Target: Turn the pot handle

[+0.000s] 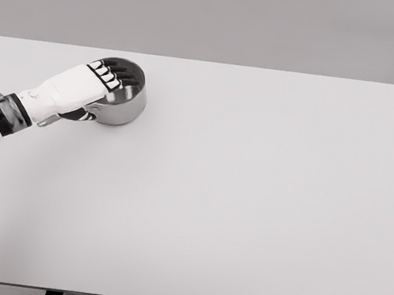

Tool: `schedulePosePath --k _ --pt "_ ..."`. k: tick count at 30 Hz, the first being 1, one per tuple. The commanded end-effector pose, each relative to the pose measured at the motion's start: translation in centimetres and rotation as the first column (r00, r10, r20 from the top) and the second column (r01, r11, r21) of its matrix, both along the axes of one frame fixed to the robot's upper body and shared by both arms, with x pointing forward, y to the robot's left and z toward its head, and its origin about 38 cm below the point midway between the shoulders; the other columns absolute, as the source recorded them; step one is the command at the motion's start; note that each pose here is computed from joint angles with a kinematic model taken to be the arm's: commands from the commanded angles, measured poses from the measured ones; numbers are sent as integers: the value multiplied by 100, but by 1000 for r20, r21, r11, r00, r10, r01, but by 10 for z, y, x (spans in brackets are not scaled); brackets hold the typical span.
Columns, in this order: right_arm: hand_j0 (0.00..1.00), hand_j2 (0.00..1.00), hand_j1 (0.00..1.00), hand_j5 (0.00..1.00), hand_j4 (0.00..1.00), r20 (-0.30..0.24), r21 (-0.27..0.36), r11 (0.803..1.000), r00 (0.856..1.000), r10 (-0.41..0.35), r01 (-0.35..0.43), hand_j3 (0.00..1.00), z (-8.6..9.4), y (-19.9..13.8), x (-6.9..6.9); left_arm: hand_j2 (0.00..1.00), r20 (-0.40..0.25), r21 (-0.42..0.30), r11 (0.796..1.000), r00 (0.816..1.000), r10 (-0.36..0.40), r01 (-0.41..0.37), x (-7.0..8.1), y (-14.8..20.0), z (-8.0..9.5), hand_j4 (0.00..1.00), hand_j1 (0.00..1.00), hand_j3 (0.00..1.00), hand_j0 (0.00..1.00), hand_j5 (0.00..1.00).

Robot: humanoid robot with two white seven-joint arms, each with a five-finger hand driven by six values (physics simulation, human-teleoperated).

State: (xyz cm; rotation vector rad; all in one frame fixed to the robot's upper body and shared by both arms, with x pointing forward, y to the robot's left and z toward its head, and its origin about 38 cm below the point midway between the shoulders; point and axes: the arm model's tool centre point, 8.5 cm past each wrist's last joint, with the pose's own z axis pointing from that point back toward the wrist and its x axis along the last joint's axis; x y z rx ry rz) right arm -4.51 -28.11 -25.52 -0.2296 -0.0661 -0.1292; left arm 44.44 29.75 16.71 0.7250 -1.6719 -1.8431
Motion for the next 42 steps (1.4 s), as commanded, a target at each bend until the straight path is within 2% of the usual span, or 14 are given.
schedulePosePath --k 1,8,24,29,32,37,42 --pt "100 100 100 100 100 0 0 1000 1000 -1 1 100 0 0 0 100 -2 -6 1000 1000 4 -4 0 1 0 100 100 100 100 100" --pt "100 100 100 100 100 0 0 1000 1000 -1 1 100 0 0 0 100 15 -1 1000 1000 25 -25 1 13 6 100 100 100 100 100" --pt "100 100 100 100 100 0 0 1000 1000 -1 1 100 0 0 0 100 -4 -8 1000 1000 18 -18 -7 11 -3 100 100 100 100 100" --pt "100 100 100 100 100 0 0 1000 1000 -1 1 100 0 0 0 100 2 -9 1000 1000 6 -6 -10 8 -2 100 100 100 100 100" --pt "100 100 100 100 100 0 0 1000 1000 -1 1 100 0 0 0 100 12 2 1000 1000 24 -24 -10 19 4 100 100 100 100 100" --pt "100 100 100 100 100 0 0 1000 1000 -1 1 100 0 0 0 100 -7 0 999 999 35 -35 -15 23 -4 100 100 100 100 100" --pt "100 100 100 100 100 0 0 1000 1000 -1 1 100 0 0 0 100 -6 1 999 999 36 -36 -15 23 -4 100 100 100 100 100"
